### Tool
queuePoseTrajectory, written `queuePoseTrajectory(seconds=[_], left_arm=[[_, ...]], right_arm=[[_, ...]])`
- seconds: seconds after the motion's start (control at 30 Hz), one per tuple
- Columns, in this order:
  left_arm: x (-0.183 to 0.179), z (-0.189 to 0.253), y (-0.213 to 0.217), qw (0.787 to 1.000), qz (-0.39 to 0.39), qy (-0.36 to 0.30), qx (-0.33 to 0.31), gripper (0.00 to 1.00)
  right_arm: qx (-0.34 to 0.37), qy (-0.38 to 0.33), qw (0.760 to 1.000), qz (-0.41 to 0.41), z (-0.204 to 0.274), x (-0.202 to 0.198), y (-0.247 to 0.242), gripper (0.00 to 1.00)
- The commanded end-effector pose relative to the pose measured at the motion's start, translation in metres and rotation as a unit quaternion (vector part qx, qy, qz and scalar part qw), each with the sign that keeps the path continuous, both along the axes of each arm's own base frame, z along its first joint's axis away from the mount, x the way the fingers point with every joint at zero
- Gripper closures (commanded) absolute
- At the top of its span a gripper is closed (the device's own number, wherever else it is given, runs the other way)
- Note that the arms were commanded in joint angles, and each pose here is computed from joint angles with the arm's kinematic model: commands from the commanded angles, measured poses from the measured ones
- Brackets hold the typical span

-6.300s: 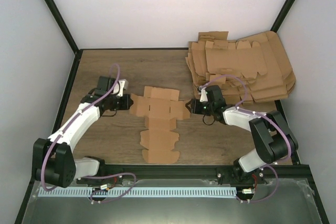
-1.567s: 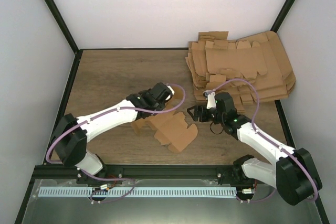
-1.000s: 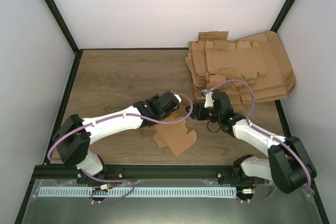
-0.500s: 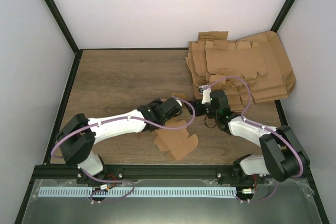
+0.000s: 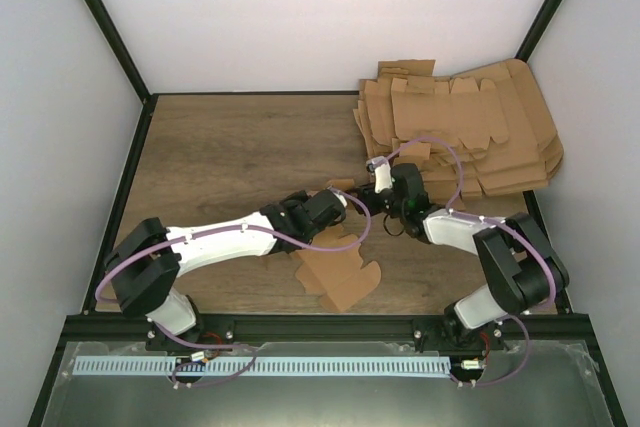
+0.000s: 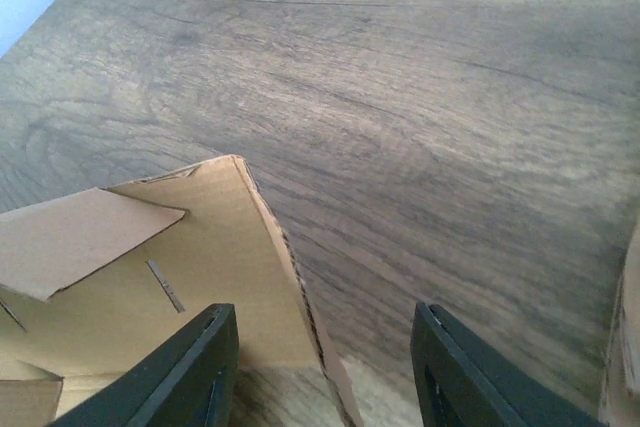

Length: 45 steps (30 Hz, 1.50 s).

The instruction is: Fold the paper box

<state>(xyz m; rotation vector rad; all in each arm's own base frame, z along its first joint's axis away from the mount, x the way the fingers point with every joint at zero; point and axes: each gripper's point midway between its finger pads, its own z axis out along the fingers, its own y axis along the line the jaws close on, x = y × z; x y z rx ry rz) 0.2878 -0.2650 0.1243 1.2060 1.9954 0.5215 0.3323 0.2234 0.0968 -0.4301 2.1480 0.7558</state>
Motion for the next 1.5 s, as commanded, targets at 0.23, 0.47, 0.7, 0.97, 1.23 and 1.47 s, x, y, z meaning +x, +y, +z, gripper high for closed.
queuePoseTrajectory(seconds=[0.23,0.47,0.7,0.97,1.23,1.47], left_arm=[[-0.016,0.014,-0.026,0.993,-0.053,0.042,-0.093,0.85],[-0.029,0.035,-0.04,0.973,-0.07,0.13,-0.178,0.34],[-0.004,0.114,-0.03,0.941,-0.017,0.145,-0.304,0.05],[0.045,0.136,0.017,0.891,0.042,0.211,-0.4,0.0],[0.055,0.075,0.036,0.885,0.06,0.281,-0.366,0.02],[0.038,0.031,0.028,0.869,0.042,0.359,-0.339,0.16]], right_arm=[[0.002,-0.094,0.995,0.038,0.034,0.008,0.021,0.95],[0.006,-0.173,0.984,0.031,0.051,-0.006,0.011,0.99],[-0.003,-0.233,0.972,0.032,0.062,-0.021,0.005,0.99],[-0.004,-0.255,0.967,0.029,0.068,-0.028,0.001,0.99],[-0.002,-0.257,0.966,0.034,0.069,-0.031,0.004,0.99],[0.001,-0.257,0.966,0.039,0.069,-0.031,0.006,0.99]])
